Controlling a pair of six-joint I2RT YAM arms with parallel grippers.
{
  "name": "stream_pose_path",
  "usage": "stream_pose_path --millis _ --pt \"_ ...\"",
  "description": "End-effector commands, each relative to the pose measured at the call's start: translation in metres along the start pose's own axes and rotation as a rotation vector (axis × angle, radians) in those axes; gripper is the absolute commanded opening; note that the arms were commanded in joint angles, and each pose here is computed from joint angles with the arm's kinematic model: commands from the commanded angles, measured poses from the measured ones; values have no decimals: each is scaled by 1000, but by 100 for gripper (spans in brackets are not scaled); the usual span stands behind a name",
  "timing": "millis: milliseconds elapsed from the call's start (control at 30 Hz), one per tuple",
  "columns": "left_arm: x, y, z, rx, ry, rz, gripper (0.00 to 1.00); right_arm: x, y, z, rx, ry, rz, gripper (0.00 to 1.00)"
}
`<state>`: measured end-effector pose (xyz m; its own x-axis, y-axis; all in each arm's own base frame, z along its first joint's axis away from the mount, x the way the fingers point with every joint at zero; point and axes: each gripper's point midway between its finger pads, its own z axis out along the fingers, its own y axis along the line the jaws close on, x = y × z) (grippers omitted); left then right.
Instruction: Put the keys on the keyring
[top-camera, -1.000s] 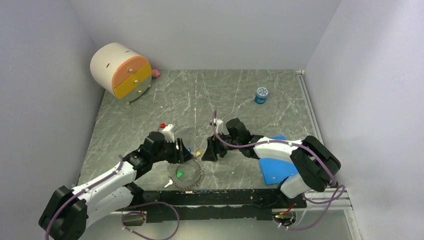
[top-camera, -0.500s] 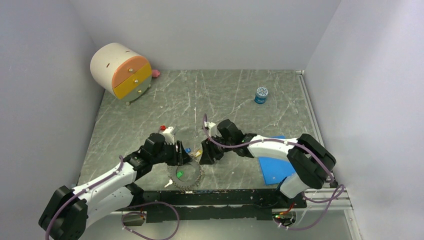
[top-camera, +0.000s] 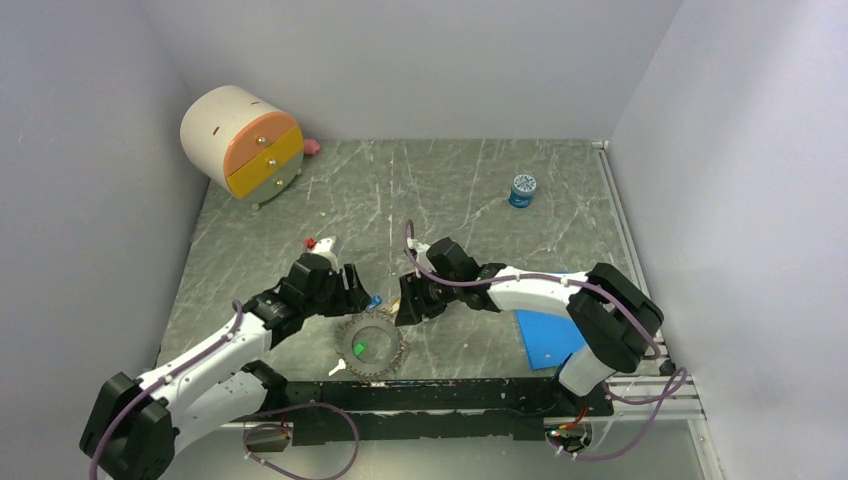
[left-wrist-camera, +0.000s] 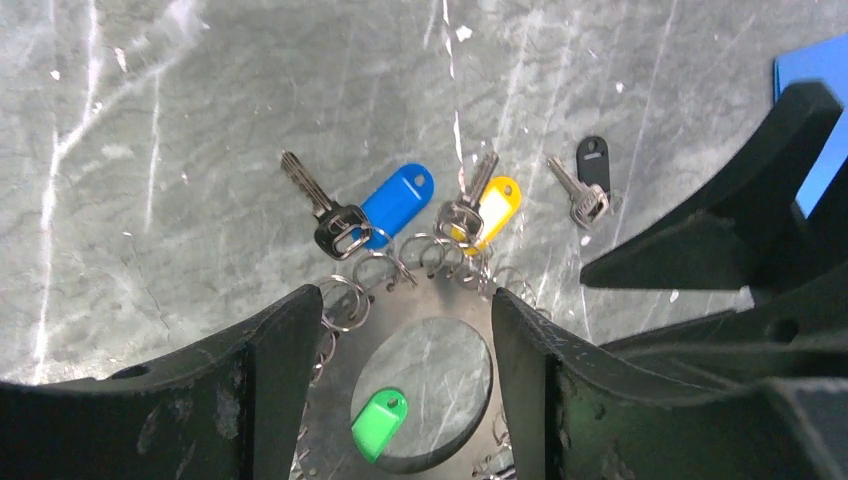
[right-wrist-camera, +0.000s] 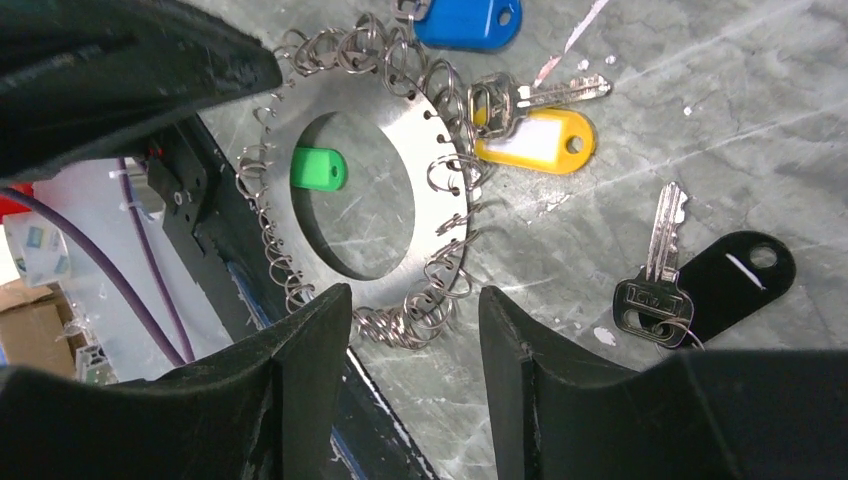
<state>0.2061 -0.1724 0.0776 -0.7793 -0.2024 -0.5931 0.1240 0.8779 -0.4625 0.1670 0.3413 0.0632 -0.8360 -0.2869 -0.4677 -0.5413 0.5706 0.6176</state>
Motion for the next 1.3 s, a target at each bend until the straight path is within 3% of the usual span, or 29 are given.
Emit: stream_pose_path --millis 0,200,600,1067,1267 --pt "-21 -5 3 -4 -9 -48 68 -10 6 3 18 -4 30 53" --pt "-31 -5 4 59 -15 -146 68 -10 -1 9 59 15 14 50" --pt "-33 8 -4 49 -59 -200 67 -10 -8 27 89 48 5 50" --pt "-35 6 3 51 -40 -209 66 -2 -7 36 69 76 11 40" --pt "-36 8 1 48 -49 -212 66 -6 -4 36 62 73 -4 29"
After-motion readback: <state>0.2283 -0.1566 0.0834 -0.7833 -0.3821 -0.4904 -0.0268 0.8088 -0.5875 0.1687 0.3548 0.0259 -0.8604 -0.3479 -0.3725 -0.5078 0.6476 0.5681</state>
